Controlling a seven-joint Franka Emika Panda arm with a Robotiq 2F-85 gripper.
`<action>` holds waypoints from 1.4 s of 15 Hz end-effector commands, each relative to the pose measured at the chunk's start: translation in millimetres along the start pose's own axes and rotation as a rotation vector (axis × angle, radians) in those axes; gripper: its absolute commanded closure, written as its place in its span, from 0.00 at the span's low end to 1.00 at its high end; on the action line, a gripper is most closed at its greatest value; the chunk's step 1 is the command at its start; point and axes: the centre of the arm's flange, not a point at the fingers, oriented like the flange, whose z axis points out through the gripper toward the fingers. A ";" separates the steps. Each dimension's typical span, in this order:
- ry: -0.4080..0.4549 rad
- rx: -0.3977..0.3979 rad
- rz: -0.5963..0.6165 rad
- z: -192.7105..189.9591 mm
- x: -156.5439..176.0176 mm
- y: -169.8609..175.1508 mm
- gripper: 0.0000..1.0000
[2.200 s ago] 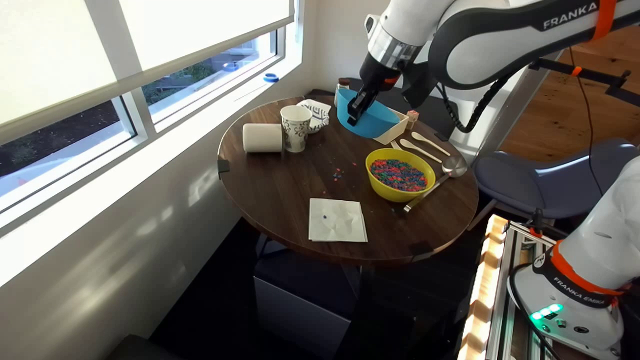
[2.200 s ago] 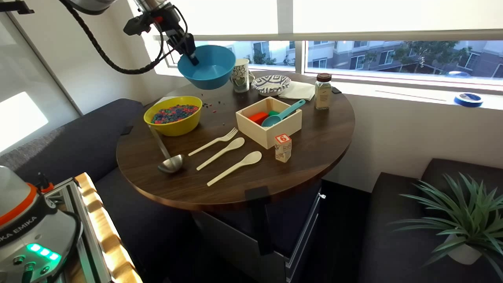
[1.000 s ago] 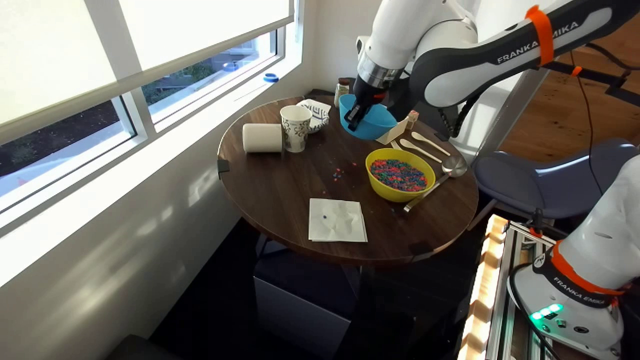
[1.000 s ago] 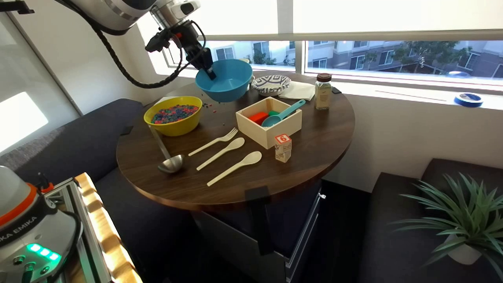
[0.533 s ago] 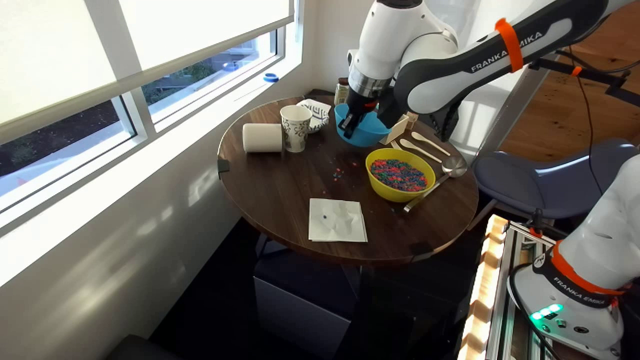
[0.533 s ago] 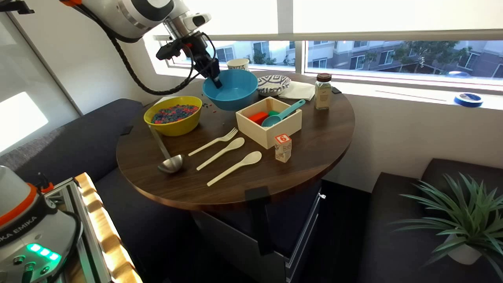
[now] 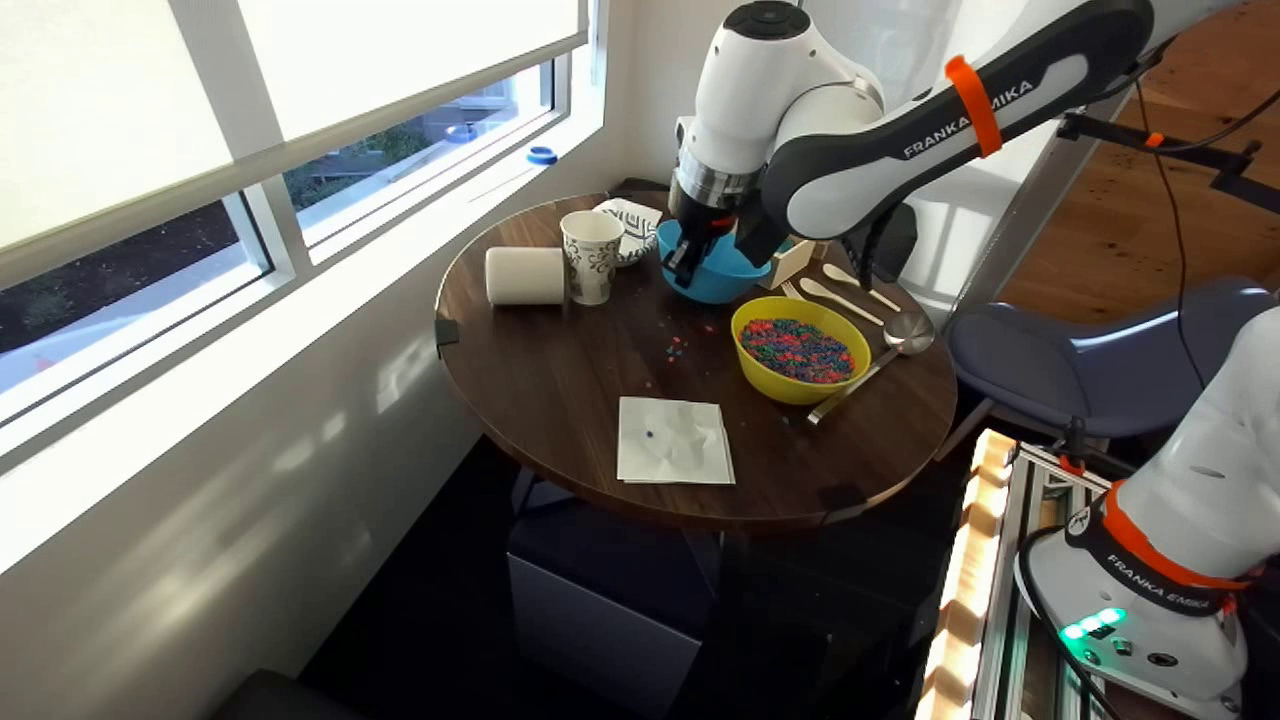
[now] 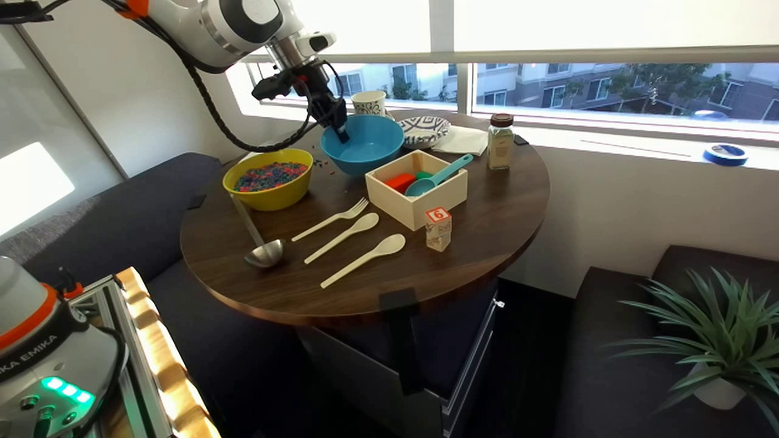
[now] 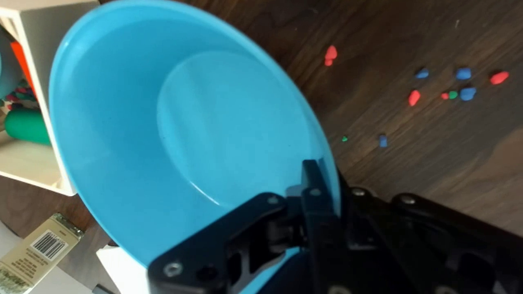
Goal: Pour the content in the blue bowl into the yellow bowl
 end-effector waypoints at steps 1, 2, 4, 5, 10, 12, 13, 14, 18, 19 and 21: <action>-0.018 0.008 -0.012 9.1 7.5 -6.6 0.99; -0.022 0.009 -0.014 10.9 7.5 -7.6 0.99; -0.029 0.012 -0.015 12.7 7.3 -8.9 0.99; -0.033 0.014 -0.015 12.9 6.7 -9.1 0.70; -0.038 0.040 -0.012 4.5 3.5 -8.3 0.40; -0.050 0.075 0.010 -5.0 -1.9 -7.4 0.24; -0.049 0.104 0.020 -12.4 -6.2 -5.8 0.18; -0.054 0.136 0.037 -22.7 -12.5 -1.9 0.11; -0.049 0.221 0.153 -71.5 -42.1 17.7 0.00; -0.042 0.244 0.166 -84.4 -50.0 22.4 0.00; -0.015 0.283 0.203 -110.3 -67.7 35.4 0.00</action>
